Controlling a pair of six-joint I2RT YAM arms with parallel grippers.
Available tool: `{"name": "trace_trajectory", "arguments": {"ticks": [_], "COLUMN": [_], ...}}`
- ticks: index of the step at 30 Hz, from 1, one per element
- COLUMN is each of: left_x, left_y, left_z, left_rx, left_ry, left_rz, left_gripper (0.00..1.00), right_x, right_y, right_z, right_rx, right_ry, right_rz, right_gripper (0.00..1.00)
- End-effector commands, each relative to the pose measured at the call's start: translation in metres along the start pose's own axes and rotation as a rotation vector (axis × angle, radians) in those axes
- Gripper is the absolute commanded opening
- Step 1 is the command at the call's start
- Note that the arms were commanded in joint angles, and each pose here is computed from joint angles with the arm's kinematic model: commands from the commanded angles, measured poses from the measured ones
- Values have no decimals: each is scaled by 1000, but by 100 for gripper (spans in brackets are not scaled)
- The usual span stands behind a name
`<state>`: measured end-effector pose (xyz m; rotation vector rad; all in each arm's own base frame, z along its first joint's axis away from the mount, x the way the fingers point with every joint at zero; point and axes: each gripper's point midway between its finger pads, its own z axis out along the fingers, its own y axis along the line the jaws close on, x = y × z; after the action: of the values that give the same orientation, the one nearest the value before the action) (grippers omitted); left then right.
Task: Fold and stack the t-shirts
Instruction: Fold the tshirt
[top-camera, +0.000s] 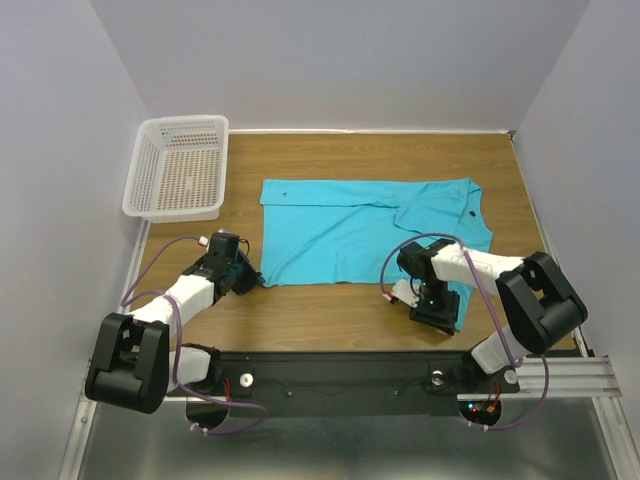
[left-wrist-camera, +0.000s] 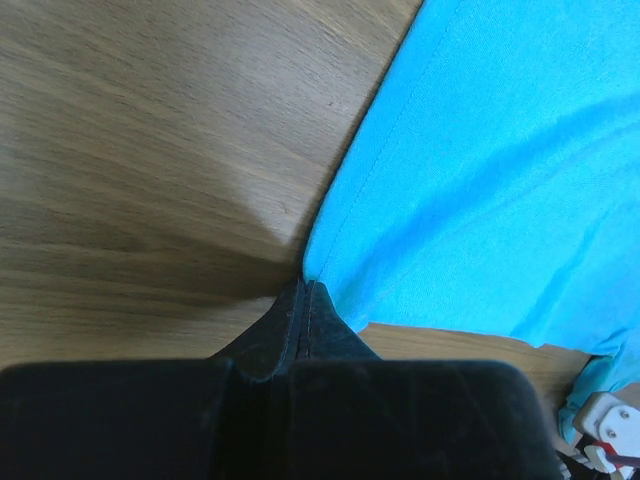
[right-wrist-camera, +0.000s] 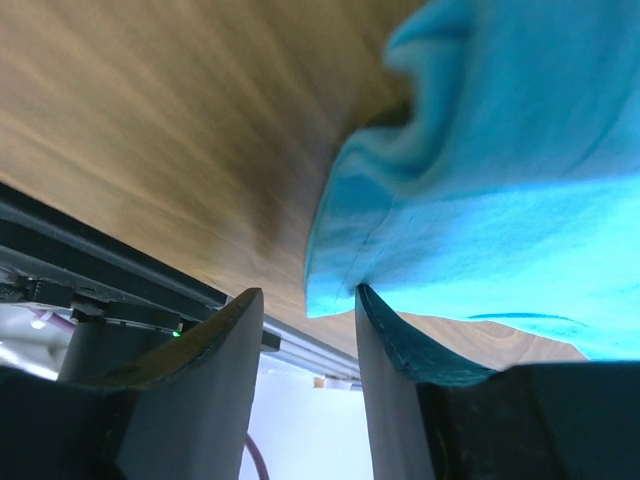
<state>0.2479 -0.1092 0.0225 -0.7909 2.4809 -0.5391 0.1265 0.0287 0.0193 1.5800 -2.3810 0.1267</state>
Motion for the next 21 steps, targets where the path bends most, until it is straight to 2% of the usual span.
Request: {"name": "trace_trajectory", "arguments": {"ticks": [1,12,15,21], "left_x": [1,1,1,3], "left_y": [-1,-3,-3,0], "left_z": [-1,0,0,-1], "left_rx": [13,19,19,17], "left_ry": [-8,-5,-7,-5], "left_rz": [-3,-7,-9,-7], "left_gripper": [0,0,0,0], "right_x": [-8,-14,-14,-14], "right_y": [-2,-5,-6,-6], "right_z": [-6,-6,-7,-7], "right_rx": [2,17,24,32], "right_ry": [-2,-9,-7,-10], "right_rz": [47,122,133,155], "right_gripper": [47,45,40,21]}}
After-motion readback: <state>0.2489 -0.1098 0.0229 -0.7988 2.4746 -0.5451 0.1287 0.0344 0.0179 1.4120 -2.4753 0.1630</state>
